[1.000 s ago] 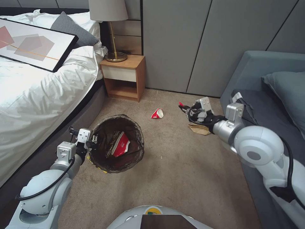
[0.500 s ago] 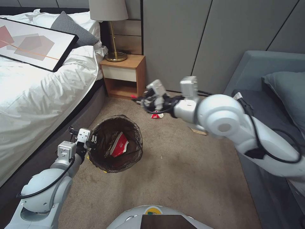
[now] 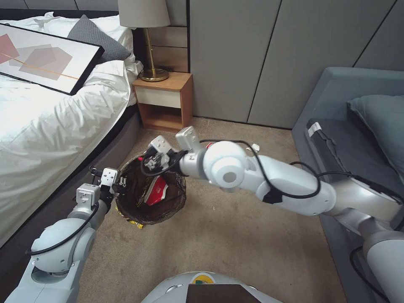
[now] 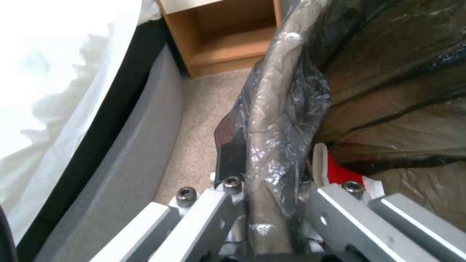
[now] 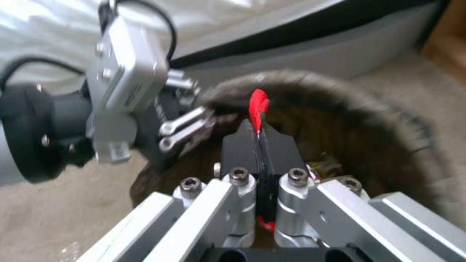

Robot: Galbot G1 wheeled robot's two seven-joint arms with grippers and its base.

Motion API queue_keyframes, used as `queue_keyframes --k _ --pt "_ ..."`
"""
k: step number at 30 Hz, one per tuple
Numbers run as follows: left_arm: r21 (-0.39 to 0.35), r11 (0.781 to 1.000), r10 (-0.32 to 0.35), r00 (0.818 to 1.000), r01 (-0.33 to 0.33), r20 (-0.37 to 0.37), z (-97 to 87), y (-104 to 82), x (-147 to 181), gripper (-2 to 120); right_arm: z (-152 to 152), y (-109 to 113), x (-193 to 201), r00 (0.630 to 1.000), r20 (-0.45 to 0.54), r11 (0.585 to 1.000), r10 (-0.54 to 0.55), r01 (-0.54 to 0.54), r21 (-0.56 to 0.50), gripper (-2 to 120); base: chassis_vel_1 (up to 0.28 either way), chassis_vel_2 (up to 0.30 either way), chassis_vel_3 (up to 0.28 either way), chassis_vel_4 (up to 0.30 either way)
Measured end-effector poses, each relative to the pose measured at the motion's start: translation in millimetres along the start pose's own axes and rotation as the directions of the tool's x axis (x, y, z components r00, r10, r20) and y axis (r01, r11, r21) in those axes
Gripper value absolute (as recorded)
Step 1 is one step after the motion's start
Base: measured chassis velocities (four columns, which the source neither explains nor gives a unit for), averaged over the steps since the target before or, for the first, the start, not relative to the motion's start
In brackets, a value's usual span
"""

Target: Pick up the trash bin, then pick up the garbage from the floor and place it into the trash bin.

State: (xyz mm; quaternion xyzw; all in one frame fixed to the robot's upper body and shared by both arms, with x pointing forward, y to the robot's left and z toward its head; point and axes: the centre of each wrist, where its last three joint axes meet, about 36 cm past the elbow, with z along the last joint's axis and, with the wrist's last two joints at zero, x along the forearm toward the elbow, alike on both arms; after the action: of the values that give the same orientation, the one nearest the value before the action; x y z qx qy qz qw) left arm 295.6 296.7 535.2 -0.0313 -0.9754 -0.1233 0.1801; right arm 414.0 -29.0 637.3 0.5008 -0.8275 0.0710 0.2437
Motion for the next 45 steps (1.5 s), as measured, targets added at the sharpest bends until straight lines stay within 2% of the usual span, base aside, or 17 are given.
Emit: queue_keyframes --k 8,14,22,23,24,27,28,31,32,36,37,39,40,45 --pt "0.002 1.000 -0.003 1.000 0.003 -0.001 0.4 2.8 -2.3 0 23.8 6.4 -19.5 0.999 -0.044 0.999 -0.009 0.007 -0.033 0 0.000 0.000 0.000 0.000" --pt "0.006 1.000 0.000 1.000 0.000 0.002 -0.1 2.1 -2.8 0 26.4 8.7 -33.0 0.999 -0.053 0.999 -0.012 0.010 -0.041 0 0.000 0.000 0.000 0.000" --pt "0.010 1.000 -0.008 1.000 0.008 -0.001 0.7 5.1 -2.0 0 33.8 -2.8 -53.4 0.996 -0.080 0.999 0.023 -0.027 -0.038 -1 0.000 0.000 0.000 0.000" --pt "0.012 1.000 -0.007 1.000 0.007 -0.002 1.1 5.0 -1.9 0 34.8 -4.5 -55.3 0.996 -0.082 0.999 0.026 -0.029 -0.036 5 0.000 0.000 0.000 0.000" --pt "0.012 1.000 -0.007 1.000 0.007 -0.002 1.1 5.0 -1.9 0 34.8 -4.5 -55.3 0.996 -0.082 0.999 0.026 -0.029 -0.036 5 0.000 0.000 0.000 0.000" --pt "0.014 1.000 -0.007 1.000 0.007 -0.003 1.5 5.1 -2.5 0 35.8 -7.0 -58.3 0.996 -0.080 0.999 0.036 -0.039 -0.034 21 0.000 0.000 0.000 0.000" --pt "0.014 1.000 -0.007 1.000 0.007 -0.003 1.5 5.1 -2.5 0 35.8 -7.0 -58.3 0.996 -0.080 0.999 0.036 -0.039 -0.034 21 0.000 0.000 0.000 0.000" --pt "0.015 1.000 -0.006 1.000 0.006 -0.002 1.2 5.4 -3.4 0 36.5 -11.3 -59.2 0.995 -0.080 0.998 0.052 -0.054 -0.032 34 0.000 0.000 0.000 0.000" --pt "0.015 1.000 -0.006 1.000 0.006 -0.002 1.2 5.4 -3.4 0 36.5 -11.3 -59.2 0.995 -0.080 0.998 0.052 -0.054 -0.032 34 0.000 0.000 0.000 0.000" --pt "0.015 1.000 -0.007 1.000 0.007 -0.007 2.6 5.9 -4.4 0 34.7 -15.1 -59.4 0.995 -0.083 0.998 0.063 -0.065 -0.027 53 0.000 0.000 0.000 0.000" --pt "0.015 1.000 -0.007 1.000 0.007 -0.007 2.6 5.9 -4.4 0 34.7 -15.1 -59.4 0.995 -0.083 0.998 0.063 -0.065 -0.027 53 0.000 0.000 0.000 0.000" --pt "0.014 1.000 -0.006 1.000 0.006 -0.009 3.1 5.8 -4.3 0 34.7 -15.8 -61.3 0.994 -0.082 0.997 0.066 -0.069 -0.029 64 0.000 0.000 0.000 0.000" --pt "0.014 1.000 -0.006 1.000 0.006 -0.009 3.1 5.8 -4.3 0 34.7 -15.8 -61.3 0.994 -0.082 0.997 0.066 -0.069 -0.029 64 0.000 0.000 0.000 0.000" --pt "0.009 1.000 -0.006 1.000 0.006 -0.006 1.9 6.7 -4.9 0 35.9 -16.3 -62.1 0.994 -0.078 0.997 0.071 -0.074 -0.029 84 0.000 0.000 0.000 0.000"
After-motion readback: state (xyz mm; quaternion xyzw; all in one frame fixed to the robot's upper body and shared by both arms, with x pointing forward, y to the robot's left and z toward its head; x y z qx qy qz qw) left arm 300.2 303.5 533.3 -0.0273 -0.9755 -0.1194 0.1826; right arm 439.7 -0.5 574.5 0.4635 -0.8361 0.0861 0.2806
